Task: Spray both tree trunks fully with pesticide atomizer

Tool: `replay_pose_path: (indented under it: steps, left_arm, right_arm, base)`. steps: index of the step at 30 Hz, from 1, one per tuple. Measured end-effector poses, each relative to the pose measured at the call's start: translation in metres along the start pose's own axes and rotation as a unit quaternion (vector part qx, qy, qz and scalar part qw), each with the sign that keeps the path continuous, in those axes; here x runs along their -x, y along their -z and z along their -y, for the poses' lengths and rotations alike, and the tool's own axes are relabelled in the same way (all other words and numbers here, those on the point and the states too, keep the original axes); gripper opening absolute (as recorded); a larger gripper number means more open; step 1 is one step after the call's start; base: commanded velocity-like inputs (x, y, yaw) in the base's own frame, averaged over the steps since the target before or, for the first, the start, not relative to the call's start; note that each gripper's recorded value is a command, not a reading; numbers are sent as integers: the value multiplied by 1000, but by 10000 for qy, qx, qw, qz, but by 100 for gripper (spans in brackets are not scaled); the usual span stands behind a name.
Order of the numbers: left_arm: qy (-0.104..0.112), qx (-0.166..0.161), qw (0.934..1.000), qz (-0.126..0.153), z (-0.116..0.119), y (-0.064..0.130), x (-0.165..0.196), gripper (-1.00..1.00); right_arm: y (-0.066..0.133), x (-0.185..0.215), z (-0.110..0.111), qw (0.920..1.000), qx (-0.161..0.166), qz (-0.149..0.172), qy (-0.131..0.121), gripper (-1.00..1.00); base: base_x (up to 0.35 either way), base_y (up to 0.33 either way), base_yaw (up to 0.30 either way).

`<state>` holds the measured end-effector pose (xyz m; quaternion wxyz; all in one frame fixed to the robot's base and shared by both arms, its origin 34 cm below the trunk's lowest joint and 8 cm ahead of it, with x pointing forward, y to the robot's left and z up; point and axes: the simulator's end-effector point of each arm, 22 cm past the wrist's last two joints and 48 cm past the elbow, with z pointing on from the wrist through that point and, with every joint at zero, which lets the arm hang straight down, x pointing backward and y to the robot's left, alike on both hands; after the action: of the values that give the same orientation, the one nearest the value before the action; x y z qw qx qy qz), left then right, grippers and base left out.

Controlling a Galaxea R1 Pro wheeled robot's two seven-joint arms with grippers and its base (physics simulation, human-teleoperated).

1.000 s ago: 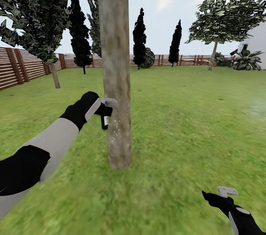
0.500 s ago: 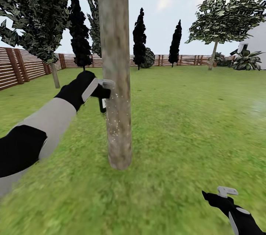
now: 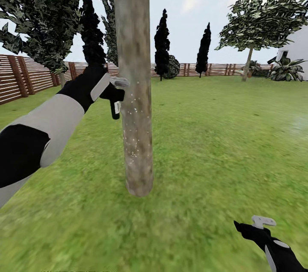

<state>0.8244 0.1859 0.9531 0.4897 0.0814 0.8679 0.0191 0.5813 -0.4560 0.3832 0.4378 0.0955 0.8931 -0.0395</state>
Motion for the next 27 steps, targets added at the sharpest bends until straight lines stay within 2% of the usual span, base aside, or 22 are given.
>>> replay_pose_path:
  steps: [4, 11, 14, 19, 21, 27]
  left_arm:
    - [103, 101, 9989, -450, -11, -19, -34, -100]
    - [133, 119, 9983, -558, -13, -22, -42, -100]
    - [164, 125, 9977, -651, -15, -26, -50, -100]
    - [187, 124, 9974, -683, -16, -28, -54, -100]
    - [220, 155, 9964, -804, -20, -32, -63, -100]
    - [250, 159, 9955, -897, -21, -36, -71, -100]
  right_arm:
    - [0, 0, 0, 10000, 1, 2, 26, 100]
    - [0, 1, 0, 10000, 6, 13, 17, 100]
    - [0, 0, 0, 10000, -3, 6, 28, 100]
    - [0, 0, 0, 10000, -3, 5, 35, 100]
    - [0, 0, 0, 10000, -7, 5, 36, 100]
    - [0, 1, 1, 10000, -1, 28, 37, 100]
  base:
    - [0, 0, 95]
    - [-167, -201, 2]
    - [-150, -276, 187]
    - [-17, -93, 277]
    - [-1, -56, 230]
    - [42, -298, 20]
